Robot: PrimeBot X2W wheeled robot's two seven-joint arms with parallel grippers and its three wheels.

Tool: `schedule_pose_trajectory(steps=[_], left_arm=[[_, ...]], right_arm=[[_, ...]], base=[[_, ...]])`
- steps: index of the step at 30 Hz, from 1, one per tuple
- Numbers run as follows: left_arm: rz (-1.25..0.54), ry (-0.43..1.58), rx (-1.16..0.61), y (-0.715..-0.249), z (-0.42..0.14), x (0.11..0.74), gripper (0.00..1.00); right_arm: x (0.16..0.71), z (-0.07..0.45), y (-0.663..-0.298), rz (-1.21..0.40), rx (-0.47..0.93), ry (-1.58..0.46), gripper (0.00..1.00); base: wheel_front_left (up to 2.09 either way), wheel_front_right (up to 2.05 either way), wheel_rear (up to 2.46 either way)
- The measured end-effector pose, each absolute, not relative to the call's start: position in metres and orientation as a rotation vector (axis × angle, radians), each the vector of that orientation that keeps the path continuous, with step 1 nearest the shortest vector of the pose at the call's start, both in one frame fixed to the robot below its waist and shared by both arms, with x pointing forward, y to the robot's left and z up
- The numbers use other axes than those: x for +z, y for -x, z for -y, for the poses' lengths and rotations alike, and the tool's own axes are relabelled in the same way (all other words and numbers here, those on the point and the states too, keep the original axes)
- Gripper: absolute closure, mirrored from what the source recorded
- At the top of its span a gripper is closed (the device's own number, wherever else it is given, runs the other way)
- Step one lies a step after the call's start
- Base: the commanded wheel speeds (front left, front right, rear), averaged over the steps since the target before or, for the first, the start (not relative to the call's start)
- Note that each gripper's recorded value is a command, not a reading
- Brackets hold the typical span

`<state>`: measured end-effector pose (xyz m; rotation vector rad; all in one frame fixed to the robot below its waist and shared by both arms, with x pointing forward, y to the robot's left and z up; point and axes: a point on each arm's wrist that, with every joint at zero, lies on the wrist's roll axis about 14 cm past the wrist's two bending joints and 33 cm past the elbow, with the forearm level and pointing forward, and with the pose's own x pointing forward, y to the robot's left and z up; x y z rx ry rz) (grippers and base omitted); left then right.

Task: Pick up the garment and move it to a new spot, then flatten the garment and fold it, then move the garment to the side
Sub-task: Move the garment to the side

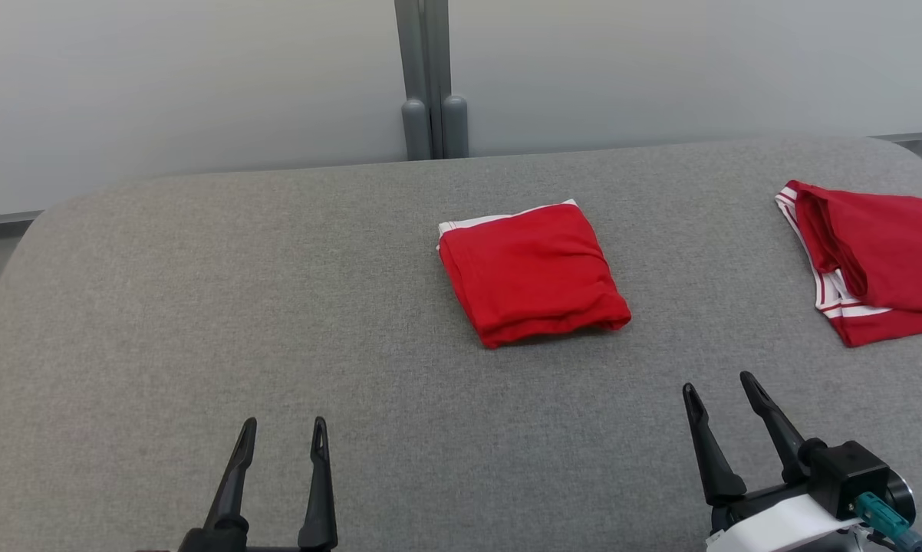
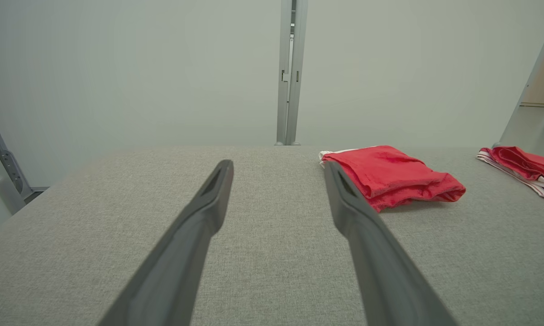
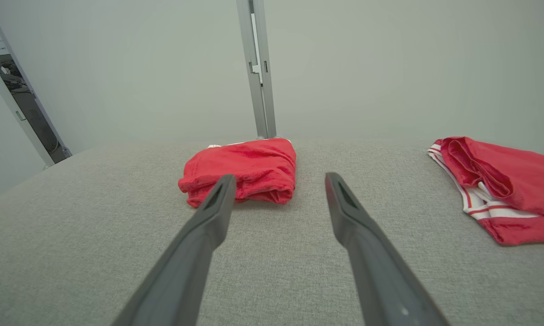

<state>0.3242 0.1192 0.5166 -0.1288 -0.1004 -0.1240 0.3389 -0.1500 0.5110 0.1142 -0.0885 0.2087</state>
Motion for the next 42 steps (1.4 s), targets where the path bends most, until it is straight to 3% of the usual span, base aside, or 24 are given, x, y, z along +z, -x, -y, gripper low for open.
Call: schedule_pose_trajectory(steps=[25,32,42], left_arm=[[0.069,0.131,-0.108,-0.329,-0.121,0.507,0.0],[0.068,0.138,-0.145,-0.352,-0.11,0.507,0.0],[0.048,0.147,-0.195,-0.388,-0.093,0.496,0.0]], right_arm=[[0.498,0.139,-0.348,0.04,0.254,-0.144,0.0],[0.495,0.131,-0.394,0.006,0.293,-0.297,0.0],[0.484,0.151,-0.483,-0.225,0.352,-0.531,0.0]], base=[[0.0,0.0,0.0],[0.0,0.0,0.0],[0.0,0.0,0.0]])
